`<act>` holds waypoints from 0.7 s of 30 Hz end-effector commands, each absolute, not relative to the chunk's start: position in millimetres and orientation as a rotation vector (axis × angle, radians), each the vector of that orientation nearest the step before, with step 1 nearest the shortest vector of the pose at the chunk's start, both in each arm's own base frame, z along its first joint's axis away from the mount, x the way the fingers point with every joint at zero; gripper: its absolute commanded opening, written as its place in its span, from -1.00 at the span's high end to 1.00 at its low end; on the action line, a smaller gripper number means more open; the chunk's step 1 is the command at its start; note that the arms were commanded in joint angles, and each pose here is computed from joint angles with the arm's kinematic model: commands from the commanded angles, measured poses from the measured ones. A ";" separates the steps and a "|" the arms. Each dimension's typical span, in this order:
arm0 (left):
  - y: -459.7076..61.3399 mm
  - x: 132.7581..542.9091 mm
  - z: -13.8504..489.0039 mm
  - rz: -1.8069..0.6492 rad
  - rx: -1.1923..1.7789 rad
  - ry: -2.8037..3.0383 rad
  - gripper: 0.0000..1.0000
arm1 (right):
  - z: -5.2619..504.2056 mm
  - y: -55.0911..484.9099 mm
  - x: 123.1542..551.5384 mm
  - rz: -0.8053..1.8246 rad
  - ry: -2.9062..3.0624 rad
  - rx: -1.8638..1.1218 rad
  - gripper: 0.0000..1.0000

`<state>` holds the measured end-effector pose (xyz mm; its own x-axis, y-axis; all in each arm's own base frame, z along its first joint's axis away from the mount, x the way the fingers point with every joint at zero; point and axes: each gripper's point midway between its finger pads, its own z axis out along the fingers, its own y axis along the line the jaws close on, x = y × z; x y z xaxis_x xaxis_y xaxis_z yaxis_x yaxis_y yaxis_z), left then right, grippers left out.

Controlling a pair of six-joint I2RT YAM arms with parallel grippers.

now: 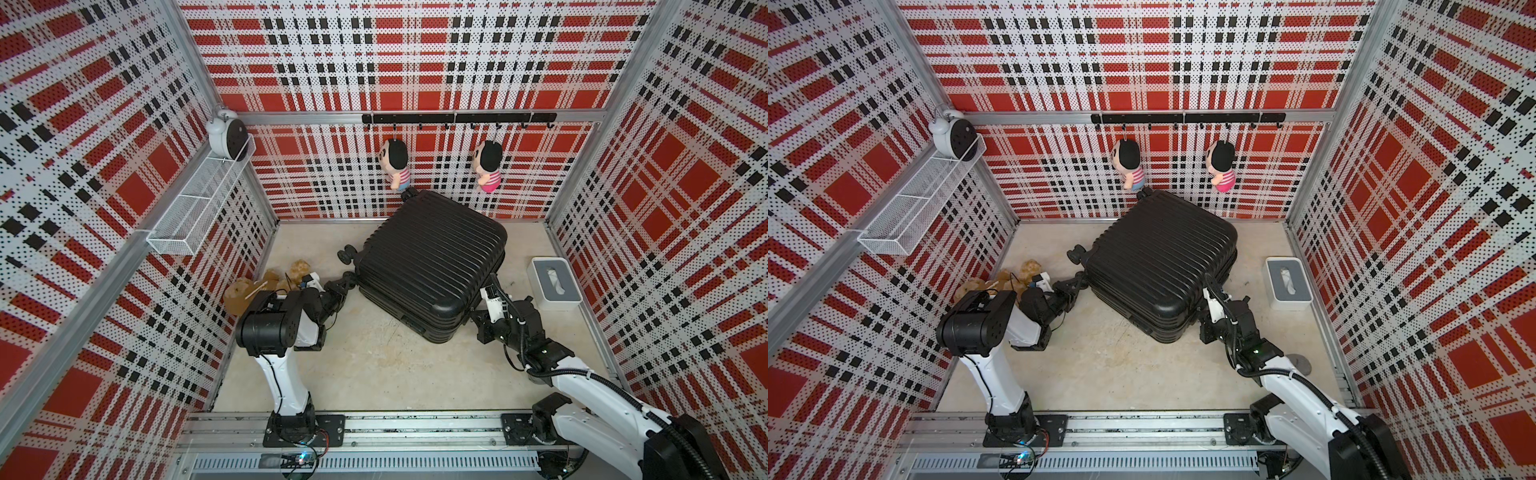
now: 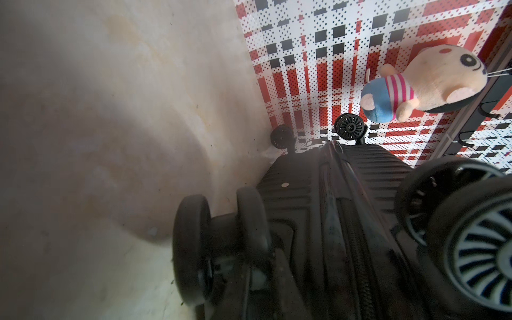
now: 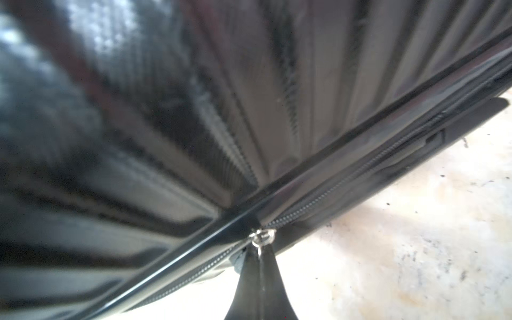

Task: Open the suitcase zippers
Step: Unzip the zipper on the suitcase.

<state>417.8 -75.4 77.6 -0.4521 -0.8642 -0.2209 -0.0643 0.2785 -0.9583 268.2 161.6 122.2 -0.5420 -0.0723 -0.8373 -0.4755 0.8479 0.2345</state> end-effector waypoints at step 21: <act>-110.3 403.1 57.8 -1.359 -0.790 1.864 1.00 | 155.2 230.4 218.9 0.679 1.937 -0.669 1.00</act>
